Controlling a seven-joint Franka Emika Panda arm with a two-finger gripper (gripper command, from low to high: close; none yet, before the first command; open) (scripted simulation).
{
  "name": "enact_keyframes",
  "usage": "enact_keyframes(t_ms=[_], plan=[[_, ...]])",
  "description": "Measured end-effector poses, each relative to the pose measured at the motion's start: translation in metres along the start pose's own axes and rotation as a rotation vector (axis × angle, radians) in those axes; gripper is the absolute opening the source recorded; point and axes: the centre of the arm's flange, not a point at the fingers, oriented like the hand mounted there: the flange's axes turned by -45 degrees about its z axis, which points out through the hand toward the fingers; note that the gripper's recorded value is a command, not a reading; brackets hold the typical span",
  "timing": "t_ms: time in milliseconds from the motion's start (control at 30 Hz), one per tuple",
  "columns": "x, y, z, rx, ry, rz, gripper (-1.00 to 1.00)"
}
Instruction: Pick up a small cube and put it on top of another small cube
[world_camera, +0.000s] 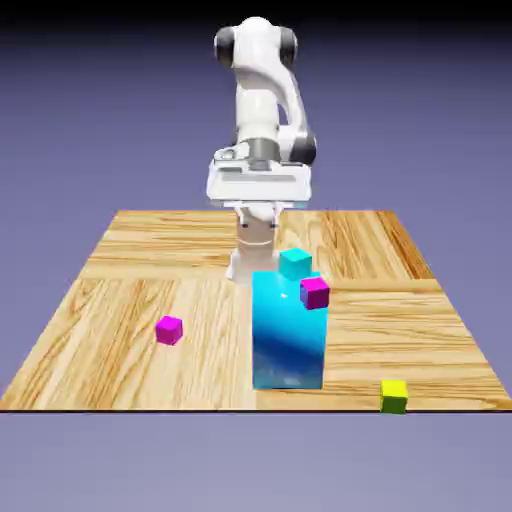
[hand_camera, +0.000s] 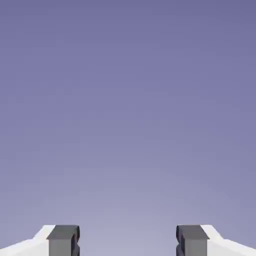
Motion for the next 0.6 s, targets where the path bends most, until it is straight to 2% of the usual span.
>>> enact_keyframes(t_ms=[367, 600], plan=[[0.027, -0.028, 0.019, 0.109, -0.181, -0.836, 0.00], [0.027, 0.006, 0.030, 0.129, -0.254, -1.194, 0.00]])
